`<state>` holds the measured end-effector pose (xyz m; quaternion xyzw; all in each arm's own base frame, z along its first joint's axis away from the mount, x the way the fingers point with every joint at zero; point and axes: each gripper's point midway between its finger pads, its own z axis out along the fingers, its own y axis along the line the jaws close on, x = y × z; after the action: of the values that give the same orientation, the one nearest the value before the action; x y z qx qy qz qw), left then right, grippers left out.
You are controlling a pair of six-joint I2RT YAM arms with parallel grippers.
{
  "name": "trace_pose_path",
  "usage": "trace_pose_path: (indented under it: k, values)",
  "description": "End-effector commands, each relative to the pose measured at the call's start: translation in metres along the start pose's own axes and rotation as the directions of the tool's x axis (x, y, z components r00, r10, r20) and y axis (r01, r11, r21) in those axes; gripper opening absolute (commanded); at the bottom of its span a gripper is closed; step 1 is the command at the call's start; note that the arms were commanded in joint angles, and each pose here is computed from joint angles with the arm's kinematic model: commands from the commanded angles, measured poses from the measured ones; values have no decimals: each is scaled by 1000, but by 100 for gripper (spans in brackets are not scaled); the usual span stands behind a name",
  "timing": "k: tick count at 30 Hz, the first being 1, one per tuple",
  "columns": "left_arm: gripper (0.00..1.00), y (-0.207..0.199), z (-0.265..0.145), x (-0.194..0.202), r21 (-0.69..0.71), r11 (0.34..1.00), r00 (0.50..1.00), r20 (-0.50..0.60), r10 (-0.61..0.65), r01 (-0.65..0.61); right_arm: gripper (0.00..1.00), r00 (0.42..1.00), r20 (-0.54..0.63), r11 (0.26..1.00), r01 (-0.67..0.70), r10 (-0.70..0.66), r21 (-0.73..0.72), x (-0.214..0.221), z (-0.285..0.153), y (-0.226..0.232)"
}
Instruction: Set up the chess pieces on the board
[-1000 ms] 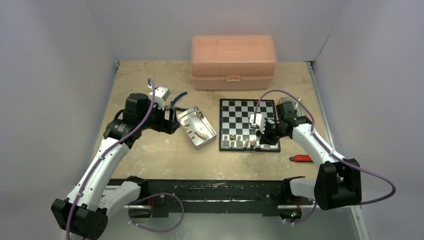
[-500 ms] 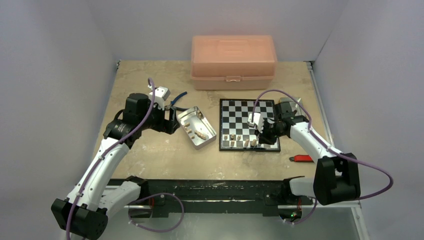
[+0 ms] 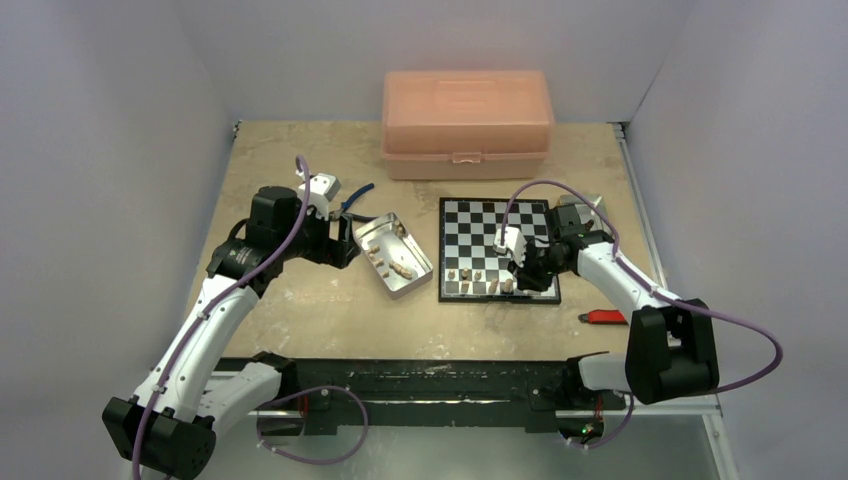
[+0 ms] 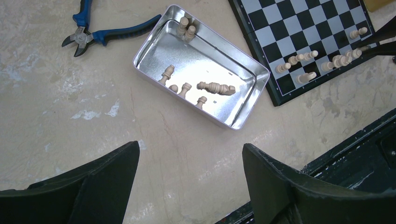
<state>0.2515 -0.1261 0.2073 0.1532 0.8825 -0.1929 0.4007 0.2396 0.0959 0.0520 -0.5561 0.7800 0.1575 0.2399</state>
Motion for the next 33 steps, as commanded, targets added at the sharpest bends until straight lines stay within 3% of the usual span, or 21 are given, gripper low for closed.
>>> trace_pose_path:
  k: [1, 5, 9, 11, 17, 22, 26, 33]
  values:
    - [81, -1, -1, -5, 13, 1000, 1000, 22, 7, -8, 21, 1000, -1, 1000, -3, 3, 2, 0, 2, 0]
    - [81, -1, -1, -5, 13, 1000, 1000, 23, 7, -7, 30, 1000, 4, 1000, -4, 4, 3, -1, 2, 0]
    - [81, -1, -2, -5, 13, 1000, 1000, 23, 7, -7, 49, 1000, 13, 1000, -4, 4, 13, -5, -1, -1]
    - [81, -1, -1, -5, 15, 1000, 1000, 24, 8, -8, 53, 1000, 23, 1000, -2, 2, 27, -7, -4, -2]
    - [81, -3, -2, -6, 26, 1000, 999, 32, 5, -6, 60, 999, 46, 999, 12, -15, 53, -17, -15, -5]
    - [92, -9, 3, -5, 76, 997, 999, 35, -26, 24, 63, 995, 91, 997, 42, -48, 65, -25, -37, -3]
    - [92, -17, 13, -3, 139, 989, 999, -8, -52, 52, 63, 986, 147, 994, 62, -75, 95, -31, -57, -2]
    - [74, -32, 41, -8, 150, 953, 962, -119, -248, 264, 63, 970, 234, 983, 29, -71, 179, -47, -81, -8]
